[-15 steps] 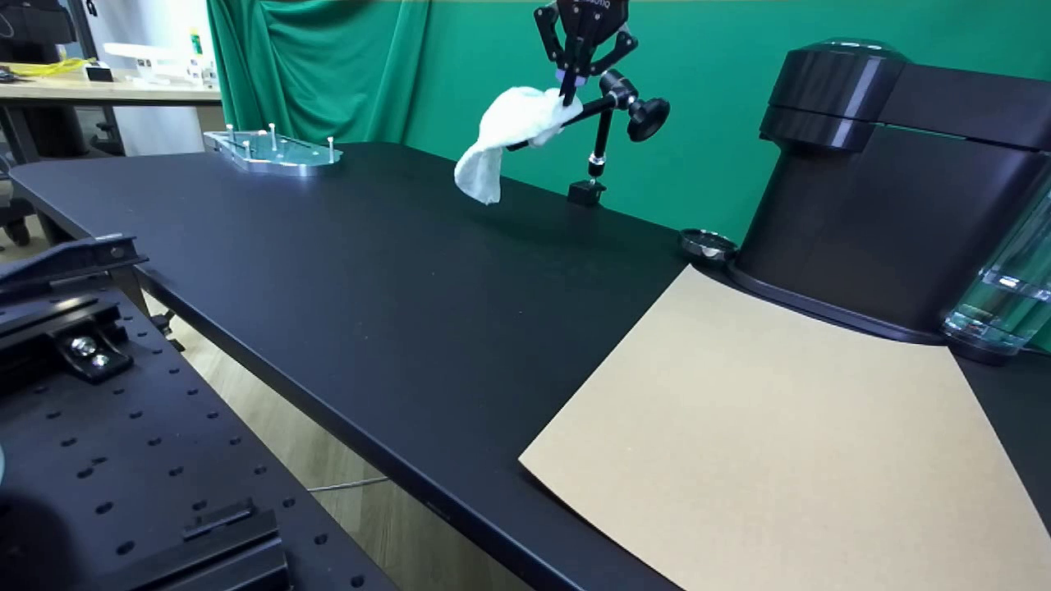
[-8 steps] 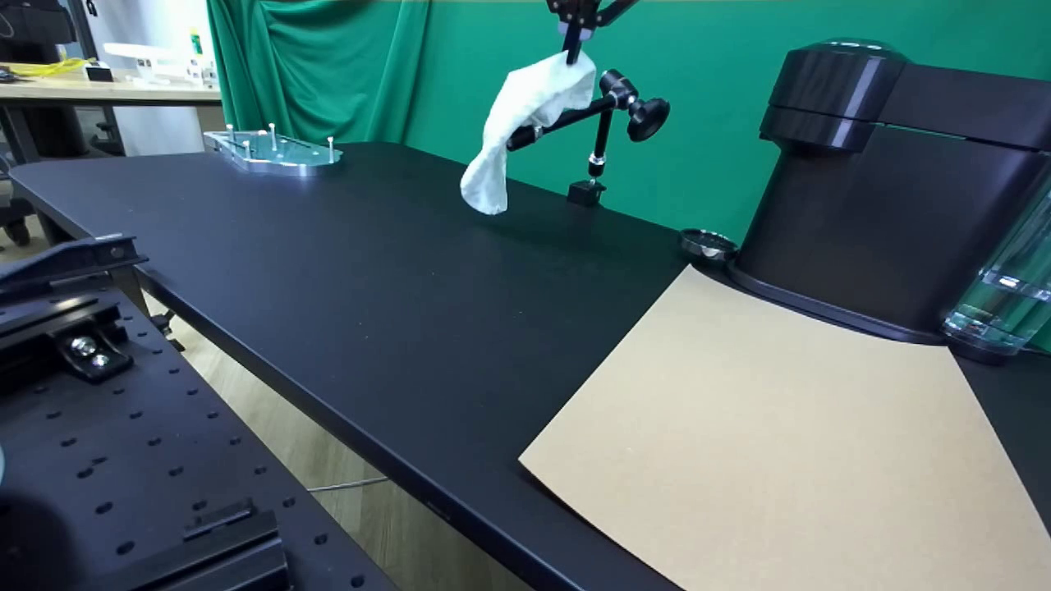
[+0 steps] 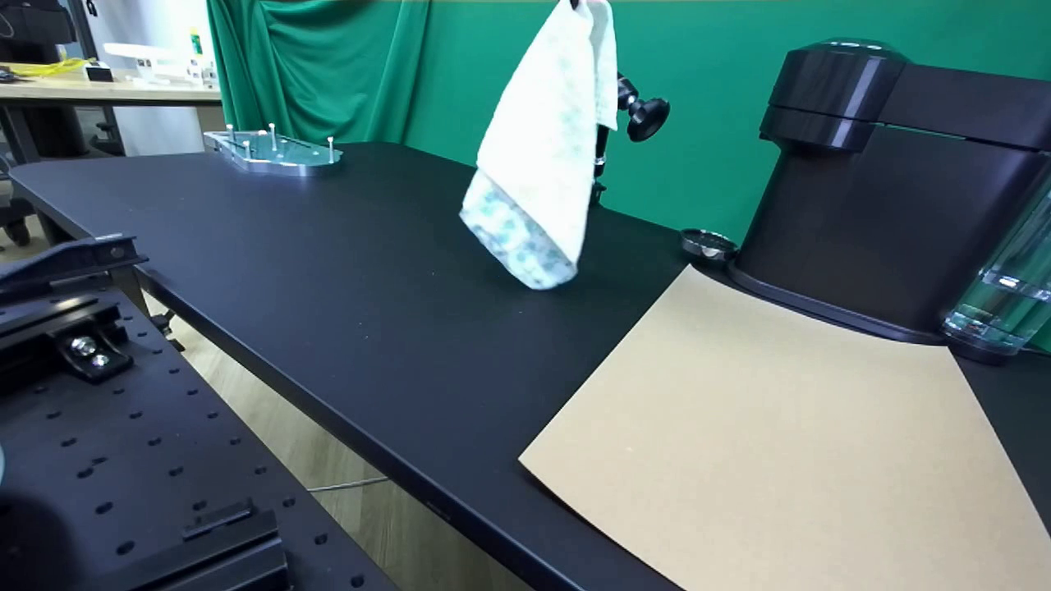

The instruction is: Put the towel on the table

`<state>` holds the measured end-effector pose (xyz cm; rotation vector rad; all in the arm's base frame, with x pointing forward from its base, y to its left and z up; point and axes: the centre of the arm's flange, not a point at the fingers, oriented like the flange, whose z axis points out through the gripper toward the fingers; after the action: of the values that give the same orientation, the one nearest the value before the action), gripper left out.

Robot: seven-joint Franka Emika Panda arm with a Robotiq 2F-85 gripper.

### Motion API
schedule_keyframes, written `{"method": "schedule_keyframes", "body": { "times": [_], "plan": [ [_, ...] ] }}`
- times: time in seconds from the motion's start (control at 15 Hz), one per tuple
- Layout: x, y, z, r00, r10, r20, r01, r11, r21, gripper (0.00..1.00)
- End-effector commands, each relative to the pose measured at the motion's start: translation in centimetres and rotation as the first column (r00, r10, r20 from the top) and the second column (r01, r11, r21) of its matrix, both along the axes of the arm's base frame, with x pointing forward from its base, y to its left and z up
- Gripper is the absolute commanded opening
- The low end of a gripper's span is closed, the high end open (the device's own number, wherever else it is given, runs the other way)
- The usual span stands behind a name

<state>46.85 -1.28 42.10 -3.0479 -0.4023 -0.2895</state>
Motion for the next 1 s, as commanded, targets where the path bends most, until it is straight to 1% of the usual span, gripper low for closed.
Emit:
{"method": "schedule_keyframes", "body": {
  "times": [0.0,0.2,0.33,0.4,0.47,0.8,0.87,0.93],
  "plan": [
    [-4.1,-0.9,0.9,0.998,-0.061,0.028,0.062,0.997,-0.043,0.0],
    [-4.6,-1.7,0.8,0.996,-0.088,0.033,0.09,0.994,-0.059,0.0],
    [-4.6,-2.1,0.5,0.995,-0.092,0.021,0.094,0.994,-0.063,0.0],
    [-4.5,-2.3,0.1,0.995,-0.095,0.011,0.096,0.993,-0.066,0.26],
    [-4.5,-2.5,-0.2,0.996,-0.093,0.004,0.093,0.993,-0.072,0.27],
    [-4.7,-3.3,-1.7,0.994,-0.107,-0.005,0.106,0.987,-0.122,0.6],
    [-4.8,-3.4,-1.9,0.995,-0.098,0.008,0.098,0.985,-0.141,0.68],
    [-4.9,-3.5,-2.1,0.996,-0.085,0.027,0.088,0.982,-0.165,0.74]
  ]
}}
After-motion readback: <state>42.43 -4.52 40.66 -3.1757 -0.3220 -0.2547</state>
